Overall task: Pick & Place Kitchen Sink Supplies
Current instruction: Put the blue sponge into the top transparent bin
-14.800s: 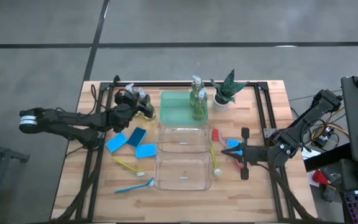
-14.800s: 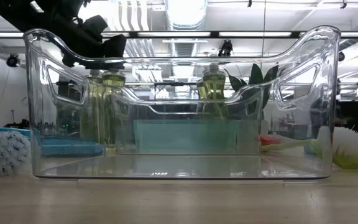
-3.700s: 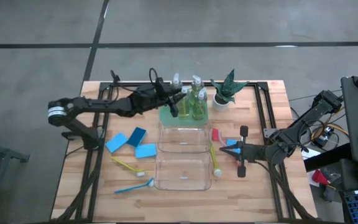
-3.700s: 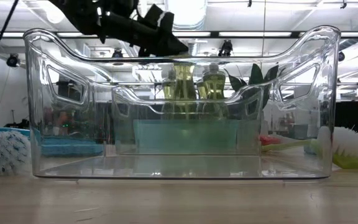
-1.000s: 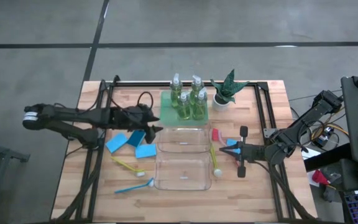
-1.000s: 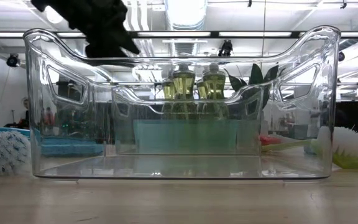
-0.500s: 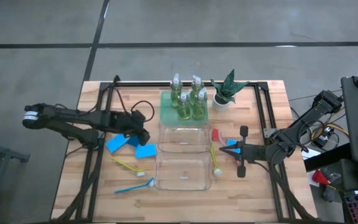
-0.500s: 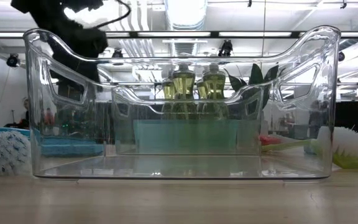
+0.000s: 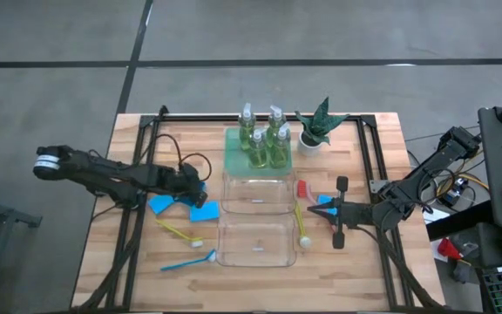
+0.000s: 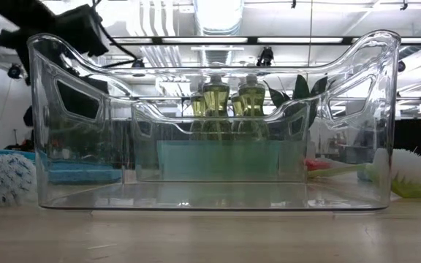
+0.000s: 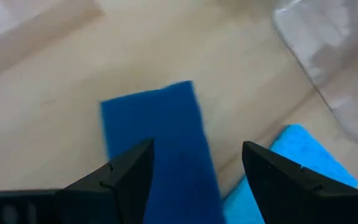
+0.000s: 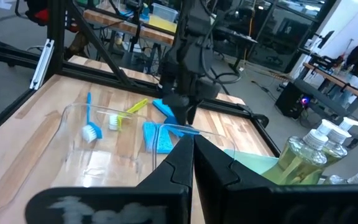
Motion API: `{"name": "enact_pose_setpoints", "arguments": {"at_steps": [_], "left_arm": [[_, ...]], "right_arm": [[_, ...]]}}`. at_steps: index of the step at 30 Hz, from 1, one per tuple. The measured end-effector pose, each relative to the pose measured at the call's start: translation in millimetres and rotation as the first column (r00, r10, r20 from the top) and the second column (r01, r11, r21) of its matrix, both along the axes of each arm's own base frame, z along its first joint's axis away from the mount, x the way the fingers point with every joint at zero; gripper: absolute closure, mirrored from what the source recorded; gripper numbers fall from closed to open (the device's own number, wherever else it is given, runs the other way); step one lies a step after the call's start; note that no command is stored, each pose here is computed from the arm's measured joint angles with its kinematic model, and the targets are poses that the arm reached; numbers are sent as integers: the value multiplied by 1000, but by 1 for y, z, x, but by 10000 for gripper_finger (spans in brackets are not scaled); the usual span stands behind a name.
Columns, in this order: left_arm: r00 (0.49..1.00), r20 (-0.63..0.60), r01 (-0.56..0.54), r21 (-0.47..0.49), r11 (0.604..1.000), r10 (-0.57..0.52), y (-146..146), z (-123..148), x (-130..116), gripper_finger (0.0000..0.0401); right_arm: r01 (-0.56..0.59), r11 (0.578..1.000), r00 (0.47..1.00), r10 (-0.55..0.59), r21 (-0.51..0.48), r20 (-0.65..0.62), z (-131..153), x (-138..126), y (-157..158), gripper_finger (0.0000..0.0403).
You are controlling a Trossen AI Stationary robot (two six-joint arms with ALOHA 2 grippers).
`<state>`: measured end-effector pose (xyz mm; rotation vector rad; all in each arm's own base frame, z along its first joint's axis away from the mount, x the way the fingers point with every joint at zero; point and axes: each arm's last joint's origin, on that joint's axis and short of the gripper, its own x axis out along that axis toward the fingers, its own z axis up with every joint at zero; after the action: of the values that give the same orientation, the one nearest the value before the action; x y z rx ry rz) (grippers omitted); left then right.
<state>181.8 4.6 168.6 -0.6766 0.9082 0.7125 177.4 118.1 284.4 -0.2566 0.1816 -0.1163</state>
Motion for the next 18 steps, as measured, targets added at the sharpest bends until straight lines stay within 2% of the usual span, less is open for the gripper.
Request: {"name": "enact_pose_setpoints", "arguments": {"at_steps": [3,12,18], "left_arm": [[998,24,50,25,998,-51,-3,-8,1,156],[1000,-17,7,17,1000,-7,-3,-21,-3,157],[997,-69,23,23,999,-21,-3,-30,0,167]], "right_arm": [[-2,1000,1000,2,-5,9,1,0,0,394],[3,1000,1000,-3,-8,8,1,1,-1,394],[4,1000,1000,-4,-6,7,1,1,-1,394]]}}
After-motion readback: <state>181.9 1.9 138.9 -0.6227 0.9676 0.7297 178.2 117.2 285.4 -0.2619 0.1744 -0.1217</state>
